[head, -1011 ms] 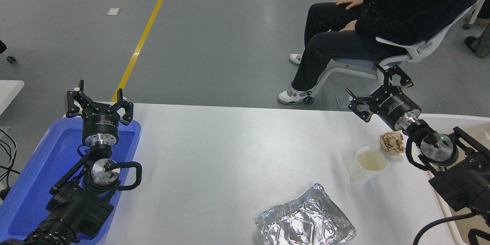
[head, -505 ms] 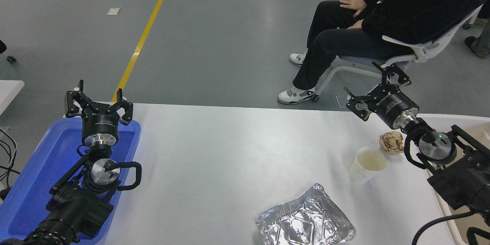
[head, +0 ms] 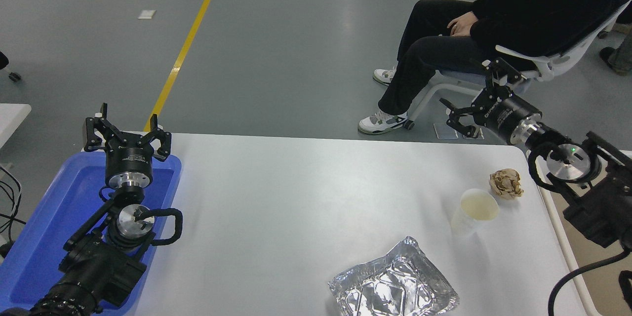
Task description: Pick up paper cup place in dustbin
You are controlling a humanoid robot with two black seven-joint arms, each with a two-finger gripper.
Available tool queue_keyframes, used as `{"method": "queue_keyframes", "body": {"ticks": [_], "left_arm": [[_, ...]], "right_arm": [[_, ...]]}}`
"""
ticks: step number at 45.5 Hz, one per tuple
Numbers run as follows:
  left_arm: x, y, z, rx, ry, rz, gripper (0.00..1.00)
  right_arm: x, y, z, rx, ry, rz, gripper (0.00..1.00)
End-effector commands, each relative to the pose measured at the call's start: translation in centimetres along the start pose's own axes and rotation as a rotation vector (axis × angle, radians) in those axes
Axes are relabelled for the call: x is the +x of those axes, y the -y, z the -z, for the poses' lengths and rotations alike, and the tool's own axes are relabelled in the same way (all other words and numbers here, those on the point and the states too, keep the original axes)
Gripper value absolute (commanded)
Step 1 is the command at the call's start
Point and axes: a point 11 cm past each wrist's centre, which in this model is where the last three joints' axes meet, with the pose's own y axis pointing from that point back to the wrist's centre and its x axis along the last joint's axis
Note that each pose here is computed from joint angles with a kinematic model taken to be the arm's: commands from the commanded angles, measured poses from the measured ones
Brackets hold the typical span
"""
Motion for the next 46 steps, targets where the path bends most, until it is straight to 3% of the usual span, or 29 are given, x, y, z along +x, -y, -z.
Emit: {"method": "queue_keyframes", "body": {"ticks": [1,22,32,46], "left_arm": [[0.0,0.0,0.0,0.0,-0.001,-0.001,0.99],[0.0,0.0,0.0,0.001,-0.001,0.0,0.99],[0.0,0.0,0.0,0.001,-0.001,-0.001,0.99],[0.0,0.0,0.0,0.002,0.001,-0.001,0.99]], "right_arm": [[-0.3,-1.8,7.2,-0.061,-0.296,-0.017,1.0],[-5.1,-5.5,7.5,-0.412,-0.849,0.053,1.0],[-4.4,-8.3,8.6,-0.482,-0.952,-0.014,1.0],[-7.8,-10.7,10.9,-0.646,-1.203,0.005,1.0]]}}
